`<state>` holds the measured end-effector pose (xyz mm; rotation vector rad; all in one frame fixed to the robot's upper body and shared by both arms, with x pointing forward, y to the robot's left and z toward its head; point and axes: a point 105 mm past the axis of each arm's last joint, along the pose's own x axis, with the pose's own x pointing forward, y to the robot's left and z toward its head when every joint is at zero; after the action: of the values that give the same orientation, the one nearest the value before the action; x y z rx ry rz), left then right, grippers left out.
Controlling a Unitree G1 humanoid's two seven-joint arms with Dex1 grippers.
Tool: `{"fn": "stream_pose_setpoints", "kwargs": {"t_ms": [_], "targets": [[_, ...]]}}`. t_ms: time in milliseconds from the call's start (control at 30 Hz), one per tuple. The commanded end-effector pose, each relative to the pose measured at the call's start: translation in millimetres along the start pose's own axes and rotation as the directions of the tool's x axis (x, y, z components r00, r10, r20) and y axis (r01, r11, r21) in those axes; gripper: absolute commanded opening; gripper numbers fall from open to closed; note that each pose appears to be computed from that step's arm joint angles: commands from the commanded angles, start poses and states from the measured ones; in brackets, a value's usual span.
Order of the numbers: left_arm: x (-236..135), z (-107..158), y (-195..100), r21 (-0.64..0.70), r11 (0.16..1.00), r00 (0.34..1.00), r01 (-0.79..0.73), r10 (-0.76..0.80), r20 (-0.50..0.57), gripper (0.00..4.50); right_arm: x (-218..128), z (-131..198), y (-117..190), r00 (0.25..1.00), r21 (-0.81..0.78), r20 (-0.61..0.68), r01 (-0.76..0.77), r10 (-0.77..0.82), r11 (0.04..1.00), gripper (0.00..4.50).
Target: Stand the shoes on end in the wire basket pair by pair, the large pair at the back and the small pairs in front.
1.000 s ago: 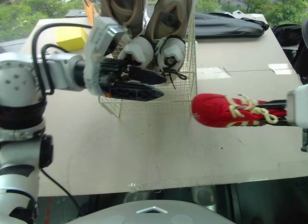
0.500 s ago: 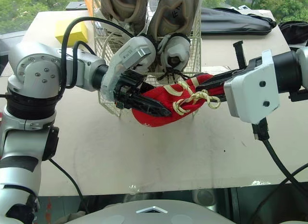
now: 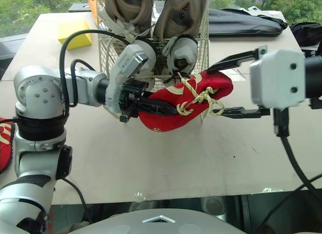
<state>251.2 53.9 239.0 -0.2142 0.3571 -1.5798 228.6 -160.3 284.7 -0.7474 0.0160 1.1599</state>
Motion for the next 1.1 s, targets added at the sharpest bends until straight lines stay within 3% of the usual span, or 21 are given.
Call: {"fn": "stream_pose_setpoints", "kwargs": {"t_ms": [33, 200, 333, 500, 667, 733, 967, 1100], "targets": [[-13.5, 34.1, -3.3, 0.185, 0.976, 0.967, -0.114, 0.066, 0.248, 0.61, -5.4, -19.6, 11.8, 0.991, 0.372, 0.045, 0.099, -0.124, 0.923, 3.43], [-5.7, 44.8, 6.1, 0.287, 0.926, 0.91, -0.245, 0.118, 0.397, 0.61, 34.9, -3.2, 25.5, 0.914, 0.627, 0.276, 0.064, -0.298, 0.776, 3.43], [3.5, 37.2, 7.7, 0.331, 0.911, 0.911, -0.245, 0.1, 0.399, 0.61, 55.7, 17.2, 6.7, 0.82, 0.733, 0.366, 0.037, -0.439, 0.679, 3.43], [11.5, 25.4, 4.0, 0.364, 0.909, 0.933, -0.202, 0.065, 0.353, 0.61, 75.1, 25.6, -3.4, 0.814, 0.75, 0.366, 0.03, -0.452, 0.661, 3.43], [9.5, 24.3, 2.0, 0.376, 0.908, 0.942, -0.184, 0.053, 0.332, 0.59, 78.7, 30.2, -4.4, 0.811, 0.745, 0.387, 0.005, -0.438, 0.667, 1.3], [5.8, 25.3, -1.6, 0.361, 0.919, 0.943, -0.158, 0.032, 0.331, 0.58, 78.3, 31.8, -4.3, 0.809, 0.739, 0.394, 0.002, -0.436, 0.673, 0.7], [-21.8, 19.4, -3.3, 0.246, 0.943, 0.934, -0.223, 0.135, 0.331, 3.83, 66.1, 28.2, -6.8, 0.819, 0.662, 0.394, 0.062, -0.418, 0.747, 0.37], [-49.5, -4.7, -16.2, 0.286, 0.899, 0.916, -0.33, 0.232, 0.329, 3.85, 48.6, 28.9, -16.2, 0.809, 0.54, 0.408, 0.159, -0.422, 0.827, 0.36]]}}
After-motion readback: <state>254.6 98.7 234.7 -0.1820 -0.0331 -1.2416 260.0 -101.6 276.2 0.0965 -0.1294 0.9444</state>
